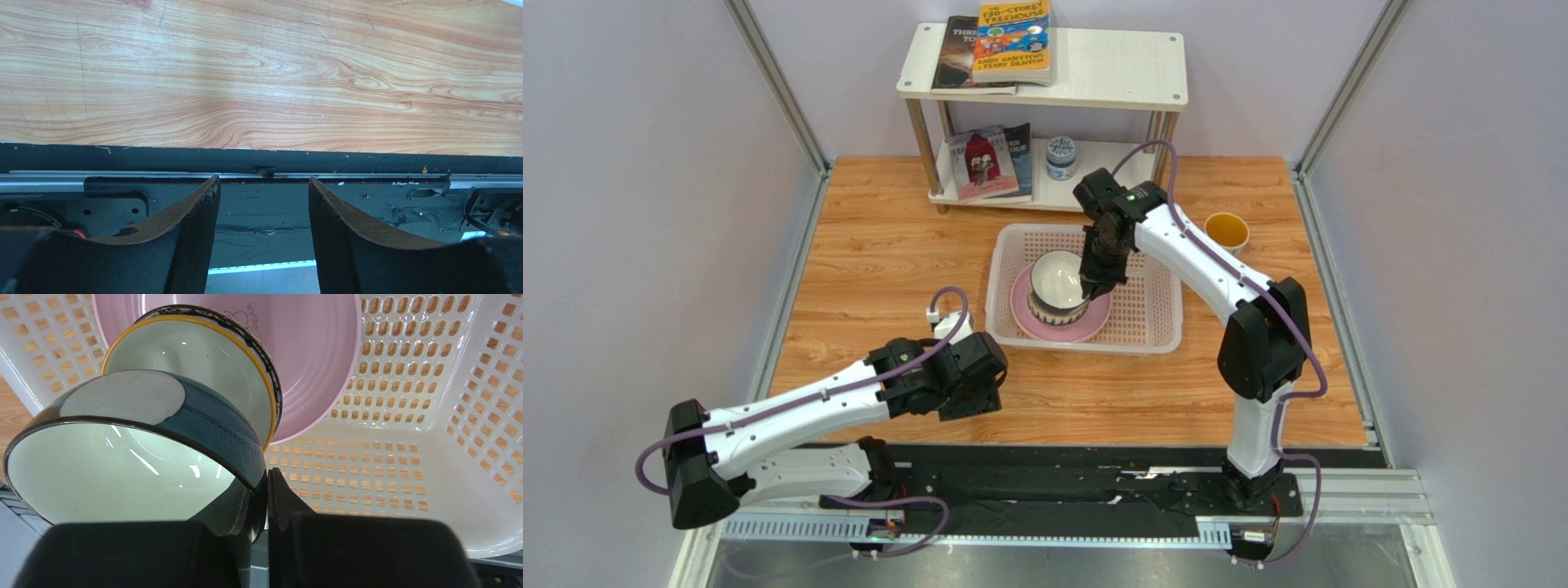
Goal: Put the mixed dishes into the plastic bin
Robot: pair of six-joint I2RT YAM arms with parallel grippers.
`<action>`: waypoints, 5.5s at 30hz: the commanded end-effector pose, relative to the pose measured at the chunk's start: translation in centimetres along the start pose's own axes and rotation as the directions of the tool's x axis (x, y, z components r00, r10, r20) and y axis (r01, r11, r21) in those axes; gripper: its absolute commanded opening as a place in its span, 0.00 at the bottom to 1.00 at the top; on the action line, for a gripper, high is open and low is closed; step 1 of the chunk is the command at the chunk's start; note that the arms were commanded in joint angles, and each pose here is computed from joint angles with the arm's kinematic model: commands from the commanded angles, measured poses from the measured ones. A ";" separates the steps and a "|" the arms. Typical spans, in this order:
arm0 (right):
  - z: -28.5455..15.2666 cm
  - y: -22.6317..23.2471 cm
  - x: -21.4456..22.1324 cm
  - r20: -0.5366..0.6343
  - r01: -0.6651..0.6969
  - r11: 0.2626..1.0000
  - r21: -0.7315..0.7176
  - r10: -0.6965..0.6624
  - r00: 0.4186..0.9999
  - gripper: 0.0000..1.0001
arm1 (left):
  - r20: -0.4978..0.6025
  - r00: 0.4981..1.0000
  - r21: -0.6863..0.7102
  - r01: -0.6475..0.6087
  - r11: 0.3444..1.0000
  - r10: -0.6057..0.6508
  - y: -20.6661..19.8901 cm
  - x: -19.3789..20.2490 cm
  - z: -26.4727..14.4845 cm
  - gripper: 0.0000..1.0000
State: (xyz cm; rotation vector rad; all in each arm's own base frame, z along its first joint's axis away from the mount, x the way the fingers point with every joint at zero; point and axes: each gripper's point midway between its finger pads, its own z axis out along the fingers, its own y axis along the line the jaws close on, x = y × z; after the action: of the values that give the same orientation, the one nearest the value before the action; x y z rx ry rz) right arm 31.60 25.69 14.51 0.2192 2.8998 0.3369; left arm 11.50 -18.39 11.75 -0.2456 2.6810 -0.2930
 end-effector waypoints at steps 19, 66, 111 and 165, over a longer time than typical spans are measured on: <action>1.5 1.5 0.4 -0.033 0.055 0.998 -0.012 -0.055 0.998 0.05 | 0.008 1.000 0.013 0.005 1.000 -0.005 0.4 0.1 -0.1 0.60; -5.9 0.7 -2.0 0.122 0.030 0.996 -0.086 -0.020 0.992 0.54 | -0.003 1.000 0.002 -0.023 1.000 0.023 0.3 0.4 0.7 0.60; 0.3 -28.7 -15.6 0.158 -0.699 0.708 0.098 0.682 0.714 0.56 | 0.012 1.000 0.002 -0.012 1.000 0.012 1.0 0.2 0.1 0.60; -3.3 -10.6 -6.1 0.088 -0.030 0.990 0.135 0.018 0.996 0.00 | -0.013 1.000 -0.008 -0.018 1.000 0.018 0.8 0.6 0.5 0.59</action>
State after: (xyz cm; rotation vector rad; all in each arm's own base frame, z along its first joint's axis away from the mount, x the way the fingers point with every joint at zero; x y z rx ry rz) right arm 33.68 13.10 14.75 0.3786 2.9026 0.1624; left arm 10.92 -17.35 9.81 -0.2192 2.7044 -0.2437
